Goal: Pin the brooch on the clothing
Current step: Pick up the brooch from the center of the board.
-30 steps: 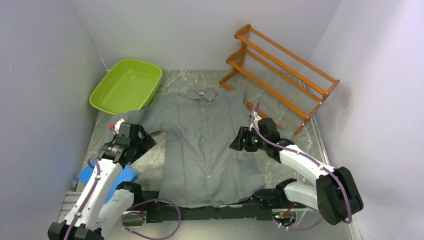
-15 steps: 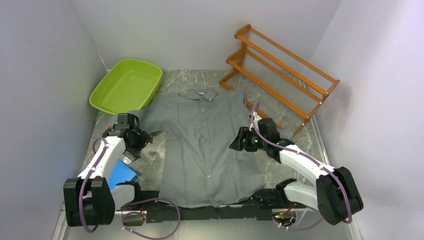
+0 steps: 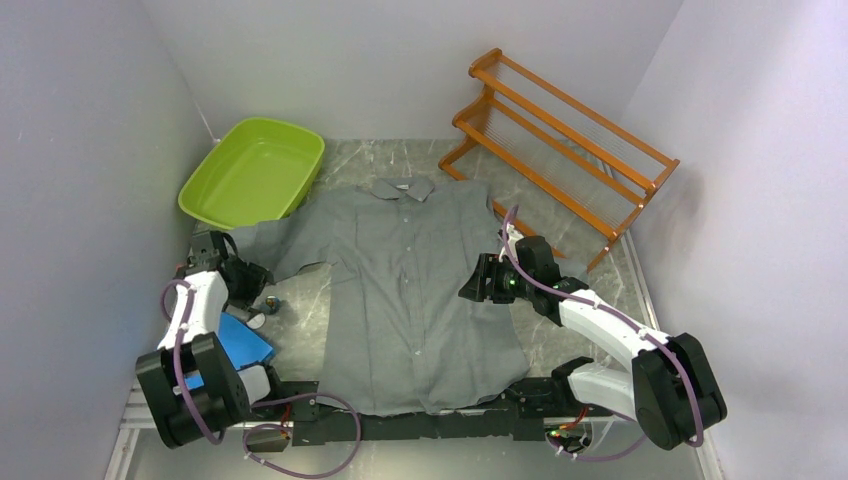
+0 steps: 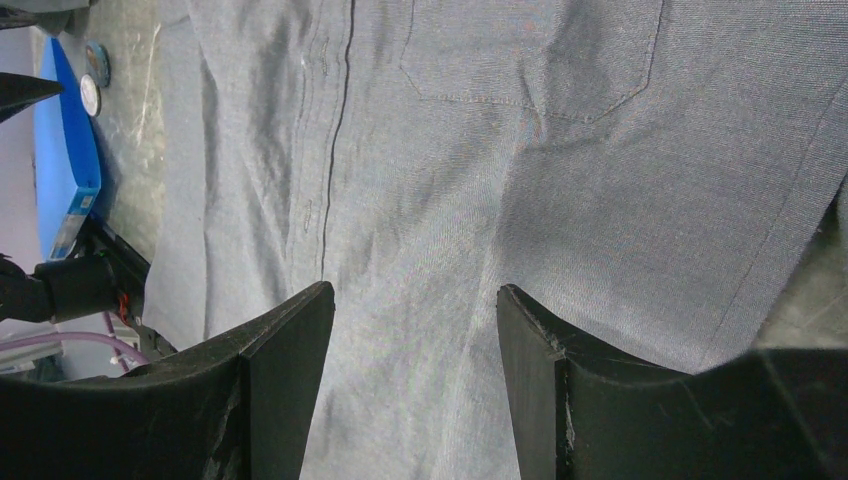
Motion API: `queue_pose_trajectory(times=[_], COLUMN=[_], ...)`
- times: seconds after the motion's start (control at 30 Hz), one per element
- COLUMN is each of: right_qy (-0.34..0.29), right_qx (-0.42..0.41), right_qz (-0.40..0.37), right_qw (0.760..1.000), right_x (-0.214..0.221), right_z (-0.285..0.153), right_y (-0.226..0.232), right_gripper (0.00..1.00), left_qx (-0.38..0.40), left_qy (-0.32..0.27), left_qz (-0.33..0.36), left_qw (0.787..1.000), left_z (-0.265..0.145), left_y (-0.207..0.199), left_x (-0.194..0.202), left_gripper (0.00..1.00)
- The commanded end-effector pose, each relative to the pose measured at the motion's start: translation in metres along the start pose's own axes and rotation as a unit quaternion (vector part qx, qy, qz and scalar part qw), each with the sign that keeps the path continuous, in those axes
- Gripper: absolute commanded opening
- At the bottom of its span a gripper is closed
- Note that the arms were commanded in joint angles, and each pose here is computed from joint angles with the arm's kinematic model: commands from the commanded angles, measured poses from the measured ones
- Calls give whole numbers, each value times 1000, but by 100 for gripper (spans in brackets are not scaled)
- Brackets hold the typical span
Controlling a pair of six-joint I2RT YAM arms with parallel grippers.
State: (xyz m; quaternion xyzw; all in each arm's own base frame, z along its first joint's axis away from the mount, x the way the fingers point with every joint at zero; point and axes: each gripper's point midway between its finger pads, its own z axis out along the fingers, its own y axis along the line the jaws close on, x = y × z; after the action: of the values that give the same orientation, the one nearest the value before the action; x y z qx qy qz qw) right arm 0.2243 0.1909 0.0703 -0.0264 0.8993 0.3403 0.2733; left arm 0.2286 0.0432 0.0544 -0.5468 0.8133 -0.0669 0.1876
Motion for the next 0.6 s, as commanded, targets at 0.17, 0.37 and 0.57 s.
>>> queue_pose_trajectory(times=[0.17,0.37,0.57], right_qy=[-15,-17,-17], right_qx=[-2,2,2], right_qz=[-12,-14,-15], right_qw=[1000,1000,1000], right_x=[-10,-13,-12], right_z=[1,1,0], right_y=[2,1,2], right_gripper=[65,65,65], left_qx=[27,6,-10], left_qy=[32,42,44], left_qz=[-11,-7,-10], left_qw=[999,999,999], left_z=[25,40,46], left_y=[-5,2,9], left_x=[1,1,3], left_gripper=[68,65,62])
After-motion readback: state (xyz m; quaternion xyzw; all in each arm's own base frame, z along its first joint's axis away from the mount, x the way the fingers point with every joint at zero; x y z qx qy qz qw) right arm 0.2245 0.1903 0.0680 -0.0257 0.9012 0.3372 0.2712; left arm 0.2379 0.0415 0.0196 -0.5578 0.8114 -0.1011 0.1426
